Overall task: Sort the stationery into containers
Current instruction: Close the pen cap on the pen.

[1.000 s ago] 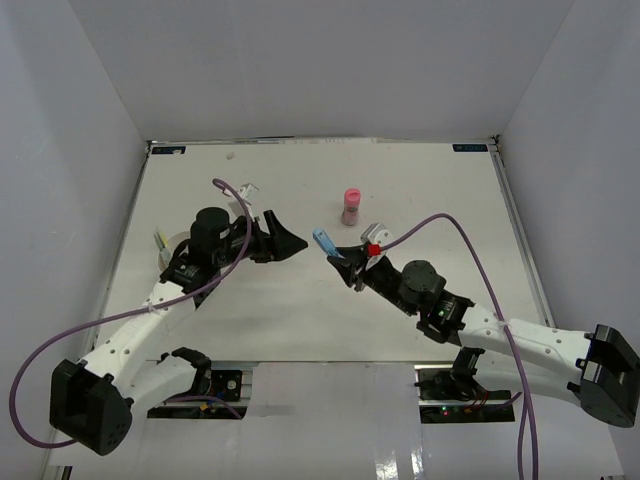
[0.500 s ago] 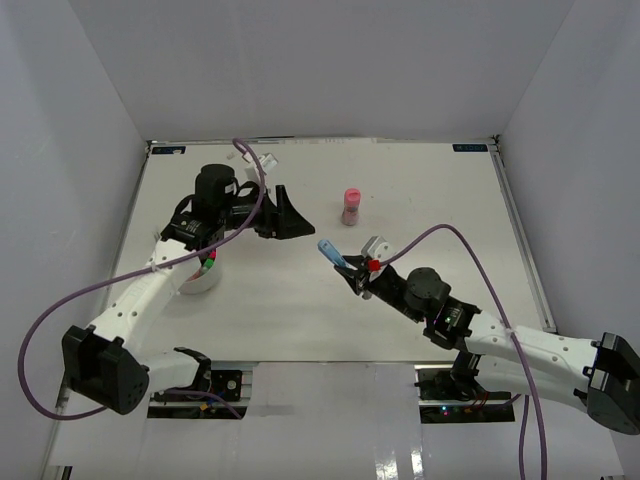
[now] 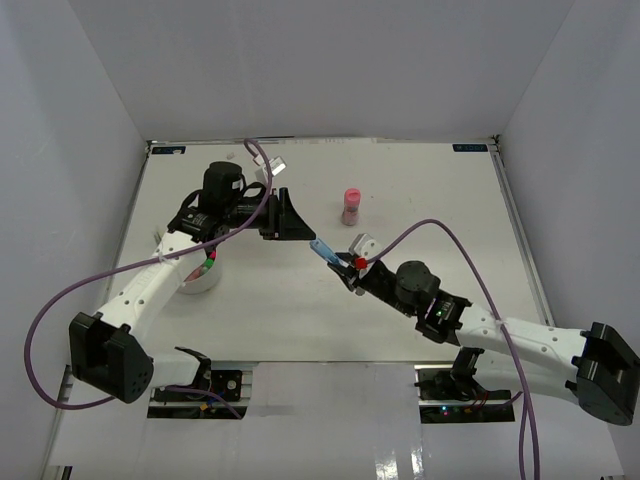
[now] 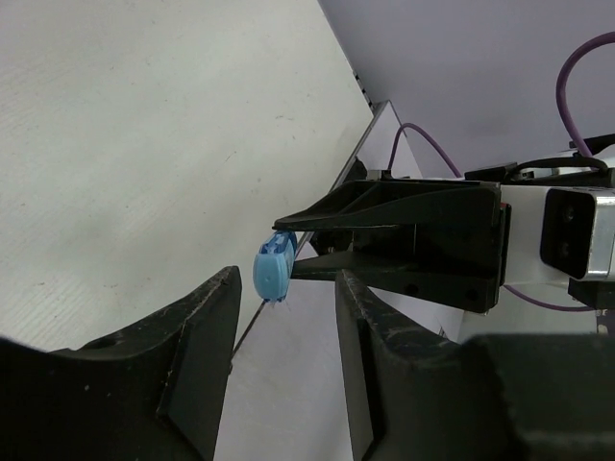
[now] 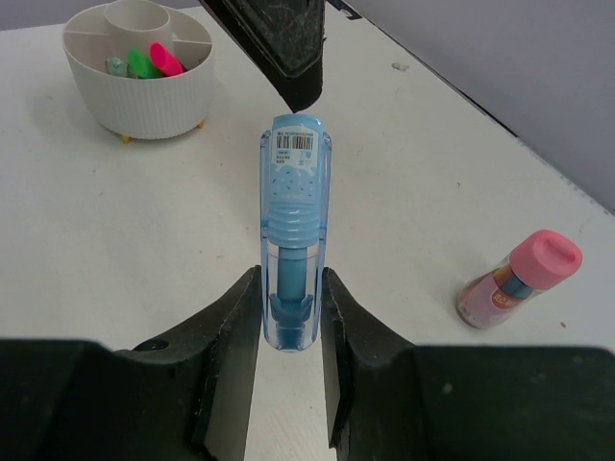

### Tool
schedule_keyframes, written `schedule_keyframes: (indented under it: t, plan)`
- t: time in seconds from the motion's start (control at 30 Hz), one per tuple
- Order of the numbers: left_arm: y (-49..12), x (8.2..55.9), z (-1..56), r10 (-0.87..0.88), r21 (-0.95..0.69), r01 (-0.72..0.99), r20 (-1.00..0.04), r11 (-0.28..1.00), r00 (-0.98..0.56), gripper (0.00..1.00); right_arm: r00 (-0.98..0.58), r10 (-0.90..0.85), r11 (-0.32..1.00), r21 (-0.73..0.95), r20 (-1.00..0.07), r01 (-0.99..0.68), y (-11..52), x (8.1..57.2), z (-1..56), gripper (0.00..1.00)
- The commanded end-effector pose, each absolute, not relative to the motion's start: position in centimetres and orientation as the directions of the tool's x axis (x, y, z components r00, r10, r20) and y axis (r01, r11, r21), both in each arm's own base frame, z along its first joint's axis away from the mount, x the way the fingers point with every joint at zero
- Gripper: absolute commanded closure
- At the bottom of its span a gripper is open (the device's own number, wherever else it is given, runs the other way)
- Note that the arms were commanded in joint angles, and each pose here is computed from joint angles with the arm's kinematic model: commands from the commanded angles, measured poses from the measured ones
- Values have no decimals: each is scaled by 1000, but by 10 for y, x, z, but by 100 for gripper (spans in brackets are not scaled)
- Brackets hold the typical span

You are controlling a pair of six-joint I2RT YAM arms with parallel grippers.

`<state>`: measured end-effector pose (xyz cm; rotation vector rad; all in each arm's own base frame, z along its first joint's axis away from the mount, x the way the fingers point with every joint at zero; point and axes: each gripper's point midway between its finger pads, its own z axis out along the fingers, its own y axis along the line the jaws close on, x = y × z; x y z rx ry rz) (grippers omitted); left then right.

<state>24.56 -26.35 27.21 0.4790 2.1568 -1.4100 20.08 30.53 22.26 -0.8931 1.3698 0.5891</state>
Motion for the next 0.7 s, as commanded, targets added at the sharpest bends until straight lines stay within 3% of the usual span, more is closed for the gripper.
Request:
schedule_keyframes:
  t: [0.0, 0.67]
  plan:
    - [-265, 239, 283, 18, -726, 576, -616, 374, -788, 46, 204, -74, 560, -209, -976, -802, 314, 203, 257, 81]
    - [-272, 241, 255, 39, -706, 551, -599, 445, -800, 55, 219, -70, 561, -220, -973, -798, 318, 206, 262, 81]
